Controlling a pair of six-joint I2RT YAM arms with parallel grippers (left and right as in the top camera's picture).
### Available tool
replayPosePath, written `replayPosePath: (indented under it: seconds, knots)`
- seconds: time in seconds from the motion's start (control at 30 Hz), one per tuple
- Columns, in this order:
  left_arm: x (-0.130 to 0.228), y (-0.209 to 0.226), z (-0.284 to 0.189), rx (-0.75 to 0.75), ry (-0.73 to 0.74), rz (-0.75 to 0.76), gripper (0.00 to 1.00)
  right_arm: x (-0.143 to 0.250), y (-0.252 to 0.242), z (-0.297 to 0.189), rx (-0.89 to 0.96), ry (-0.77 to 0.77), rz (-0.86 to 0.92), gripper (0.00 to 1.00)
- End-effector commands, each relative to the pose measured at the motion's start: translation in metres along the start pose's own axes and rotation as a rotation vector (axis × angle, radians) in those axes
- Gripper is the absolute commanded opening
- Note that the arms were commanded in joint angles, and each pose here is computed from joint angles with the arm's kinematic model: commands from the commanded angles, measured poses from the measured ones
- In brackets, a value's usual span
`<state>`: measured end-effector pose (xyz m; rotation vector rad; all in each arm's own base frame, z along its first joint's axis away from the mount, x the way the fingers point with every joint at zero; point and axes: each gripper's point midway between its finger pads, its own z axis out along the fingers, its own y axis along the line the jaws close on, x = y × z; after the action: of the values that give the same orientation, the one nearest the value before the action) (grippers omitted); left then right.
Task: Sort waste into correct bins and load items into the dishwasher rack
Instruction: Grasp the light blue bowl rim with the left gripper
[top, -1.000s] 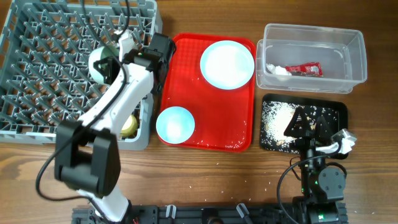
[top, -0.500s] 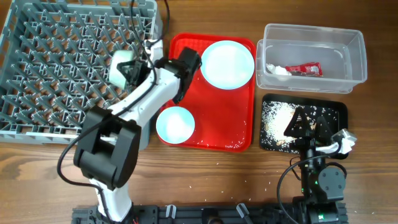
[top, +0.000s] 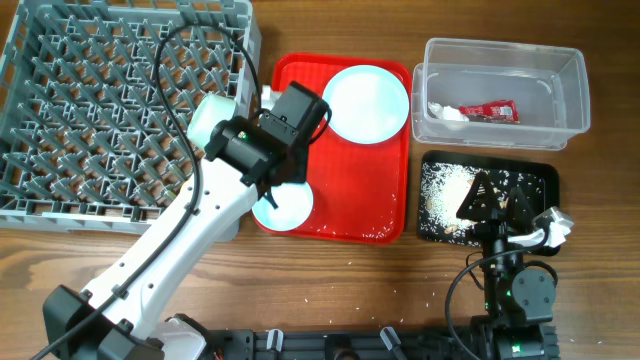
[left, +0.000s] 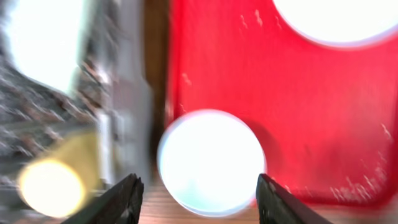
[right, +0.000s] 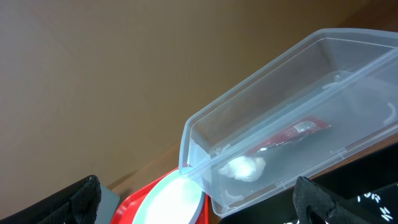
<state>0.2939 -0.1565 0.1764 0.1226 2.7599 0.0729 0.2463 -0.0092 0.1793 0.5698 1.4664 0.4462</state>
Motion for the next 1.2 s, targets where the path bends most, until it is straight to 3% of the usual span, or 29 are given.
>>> replayPosePath:
  seconds: [0.0, 0.07, 0.13, 0.2, 0.3, 0.47, 0.67, 0.87, 0.93, 1.03, 1.17]
  knots:
    - [0.043, -0.014, 0.022, 0.093, 0.186, -0.116, 0.56, -0.002, 0.001, 0.0, -0.006, -0.008, 0.008, 1.0]
    - [0.056, -0.007, 0.043, 0.065, 0.212, -0.165, 0.51, -0.002, 0.001, 0.0, -0.006, -0.008, 0.008, 1.0]
    - [0.068, -0.001, 0.069, 0.055, 0.219, -0.194, 0.4, -0.002, 0.001, 0.0, -0.006, -0.008, 0.008, 1.0]
    - [0.075, 0.022, 0.092, -0.05, 0.174, -0.275, 0.33, -0.002, 0.001, 0.0, -0.006, -0.008, 0.008, 1.0]
    - [0.073, 0.046, 0.102, -0.174, 0.091, -0.291, 0.34, -0.002, 0.001, 0.0, -0.006, -0.008, 0.008, 1.0]
    - [0.077, 0.045, 0.117, -0.176, 0.092, -0.286, 0.4, -0.002, 0.001, 0.0, -0.006, -0.008, 0.008, 1.0]
    - [0.093, 0.013, 0.142, -0.042, 0.214, -0.241, 0.4, -0.002, 0.001, 0.0, -0.006, -0.008, 0.008, 1.0]
    - [0.071, -0.002, 0.12, 0.052, 0.158, -0.187, 0.38, -0.002, 0.001, 0.0, -0.006, -0.008, 0.008, 1.0]
    - [0.063, -0.003, 0.108, 0.073, 0.126, -0.151, 0.49, -0.002, 0.001, 0.0, -0.006, -0.008, 0.008, 1.0]
    - [0.065, 0.007, 0.11, 0.053, 0.142, -0.136, 0.52, -0.002, 0.001, 0.0, -0.006, -0.008, 0.008, 1.0]
    - [0.063, 0.023, 0.12, 0.028, 0.163, -0.165, 0.41, -0.002, 0.001, 0.0, -0.006, -0.008, 0.008, 1.0]
